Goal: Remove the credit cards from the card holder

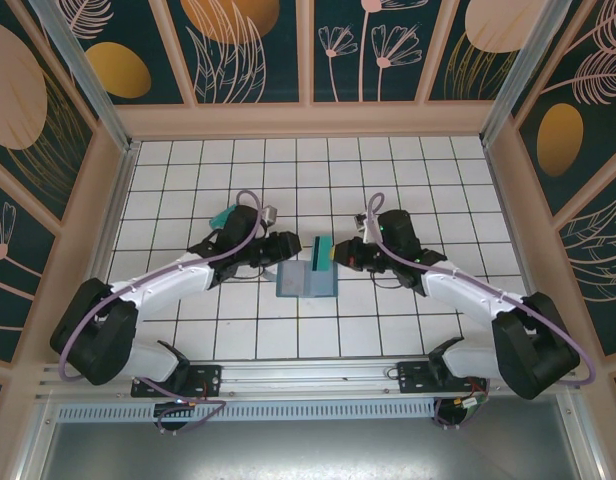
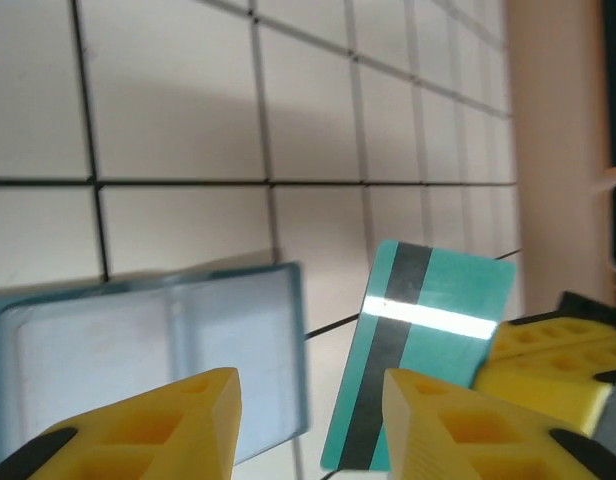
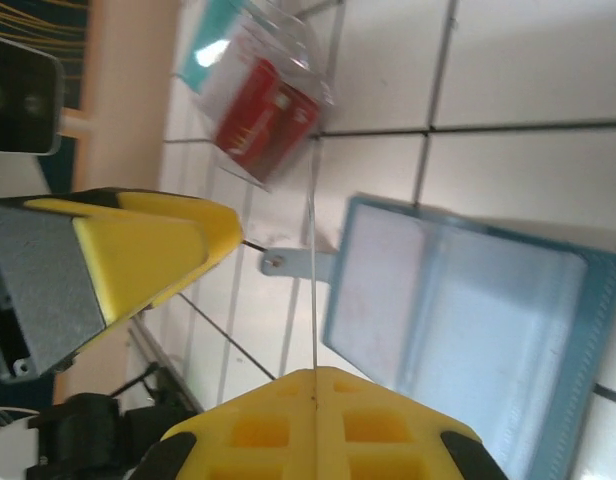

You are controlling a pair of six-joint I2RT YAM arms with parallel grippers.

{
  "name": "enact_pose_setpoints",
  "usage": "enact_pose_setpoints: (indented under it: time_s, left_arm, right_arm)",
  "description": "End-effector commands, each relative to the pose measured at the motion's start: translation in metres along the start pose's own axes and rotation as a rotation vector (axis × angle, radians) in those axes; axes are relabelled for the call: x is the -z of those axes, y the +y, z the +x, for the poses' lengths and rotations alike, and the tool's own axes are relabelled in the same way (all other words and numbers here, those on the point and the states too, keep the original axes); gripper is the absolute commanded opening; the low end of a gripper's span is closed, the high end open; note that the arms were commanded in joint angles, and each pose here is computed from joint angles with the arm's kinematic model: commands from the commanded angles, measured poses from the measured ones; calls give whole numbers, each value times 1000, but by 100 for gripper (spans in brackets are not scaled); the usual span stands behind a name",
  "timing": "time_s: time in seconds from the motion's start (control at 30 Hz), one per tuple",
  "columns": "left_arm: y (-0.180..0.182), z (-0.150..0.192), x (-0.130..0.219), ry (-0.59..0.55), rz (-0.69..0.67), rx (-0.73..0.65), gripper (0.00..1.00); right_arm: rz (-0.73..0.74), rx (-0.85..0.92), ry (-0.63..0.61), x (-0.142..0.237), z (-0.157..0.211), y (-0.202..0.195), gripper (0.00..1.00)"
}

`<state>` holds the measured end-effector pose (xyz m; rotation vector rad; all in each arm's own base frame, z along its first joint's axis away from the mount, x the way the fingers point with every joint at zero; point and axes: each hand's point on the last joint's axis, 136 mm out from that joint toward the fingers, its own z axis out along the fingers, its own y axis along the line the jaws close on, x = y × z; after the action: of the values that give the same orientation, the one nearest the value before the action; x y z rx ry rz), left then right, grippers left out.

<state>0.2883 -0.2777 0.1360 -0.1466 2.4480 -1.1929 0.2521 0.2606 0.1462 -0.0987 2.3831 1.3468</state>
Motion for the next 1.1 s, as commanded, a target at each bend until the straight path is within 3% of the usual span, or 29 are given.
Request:
enact_pose_setpoints:
  time_s: [0.0, 0.13, 0.27, 0.57, 0.83, 0.93, 1.0, 1.07]
  left_arm:
    - [-32, -9, 11, -9, 165, 43, 40]
    - [-43, -12, 17, -15, 223, 50, 33]
    - [-49, -9, 19, 2, 265, 51, 32]
    - [-61, -5, 24, 16, 341, 37, 24]
    - [-74, -8, 36, -4, 388, 4, 2]
    - [-75, -11, 39, -16, 387, -5, 0]
    - [-73, -13, 41, -27, 370, -12, 0]
    - [-69, -15, 41, -31, 337, -28, 0]
  right_arm:
    - [-172, 73, -30, 11, -13, 41, 0]
    - [-245, 76, -44, 15, -16, 54, 0]
    - [-291, 70, -49, 16, -16, 59, 0]
    - [-310, 60, -44, 15, -16, 59, 0]
    - [-297, 54, -28, 11, -13, 52, 0]
    - [-283, 57, -20, 9, -11, 49, 0]
    - [-263, 58, -16, 8, -10, 45, 28]
    - [-252, 58, -16, 8, -10, 42, 48]
